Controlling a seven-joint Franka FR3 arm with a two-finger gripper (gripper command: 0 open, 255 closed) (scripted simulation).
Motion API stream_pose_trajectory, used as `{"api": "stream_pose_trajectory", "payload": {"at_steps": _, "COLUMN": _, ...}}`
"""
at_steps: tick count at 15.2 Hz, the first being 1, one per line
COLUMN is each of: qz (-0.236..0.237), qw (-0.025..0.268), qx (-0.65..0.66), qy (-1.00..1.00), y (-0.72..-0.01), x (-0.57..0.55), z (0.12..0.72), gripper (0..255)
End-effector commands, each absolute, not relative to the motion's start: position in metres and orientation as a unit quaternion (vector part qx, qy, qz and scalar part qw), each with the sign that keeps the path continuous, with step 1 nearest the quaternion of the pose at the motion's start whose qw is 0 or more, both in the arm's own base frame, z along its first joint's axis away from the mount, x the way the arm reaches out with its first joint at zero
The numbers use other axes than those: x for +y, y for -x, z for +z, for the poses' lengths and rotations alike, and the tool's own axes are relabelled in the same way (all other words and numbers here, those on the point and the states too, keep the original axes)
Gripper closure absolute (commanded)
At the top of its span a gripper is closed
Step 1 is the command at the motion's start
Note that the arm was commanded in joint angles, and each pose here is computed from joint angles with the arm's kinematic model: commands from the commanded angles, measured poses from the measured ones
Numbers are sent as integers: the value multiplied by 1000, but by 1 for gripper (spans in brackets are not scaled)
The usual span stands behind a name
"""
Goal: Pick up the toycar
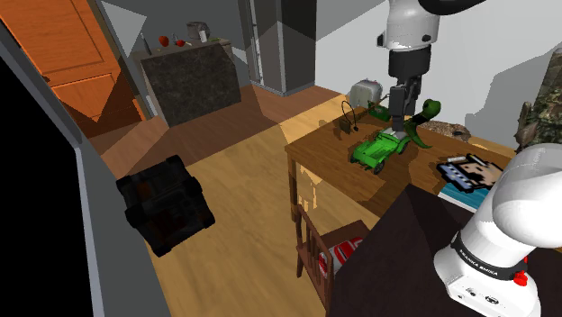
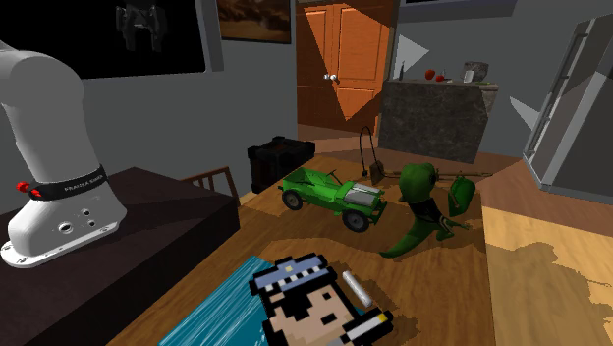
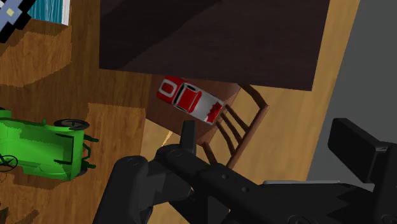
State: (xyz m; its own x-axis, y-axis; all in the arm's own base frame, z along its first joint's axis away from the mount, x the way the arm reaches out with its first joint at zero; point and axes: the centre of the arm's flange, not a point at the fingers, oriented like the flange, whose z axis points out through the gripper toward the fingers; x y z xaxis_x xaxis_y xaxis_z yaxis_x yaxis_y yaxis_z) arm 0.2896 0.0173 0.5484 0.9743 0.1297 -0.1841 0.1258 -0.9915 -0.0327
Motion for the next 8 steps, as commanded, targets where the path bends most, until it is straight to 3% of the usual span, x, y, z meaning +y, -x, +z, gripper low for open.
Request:
{"api": "stream_pose_trajectory", "payload": {"at_steps": 1, "qz": 93, "qw": 10, "qx": -64, "qy": 994, "y": -290, "x": 17, "z": 548, "gripper": 0}}
{"api": "stream_pose_trajectory", "payload": {"at_steps": 8, "qz": 79, "qw": -3, "qx": -39, "qy": 996, "y": -324, "x": -40, "z": 491, "gripper": 0}}
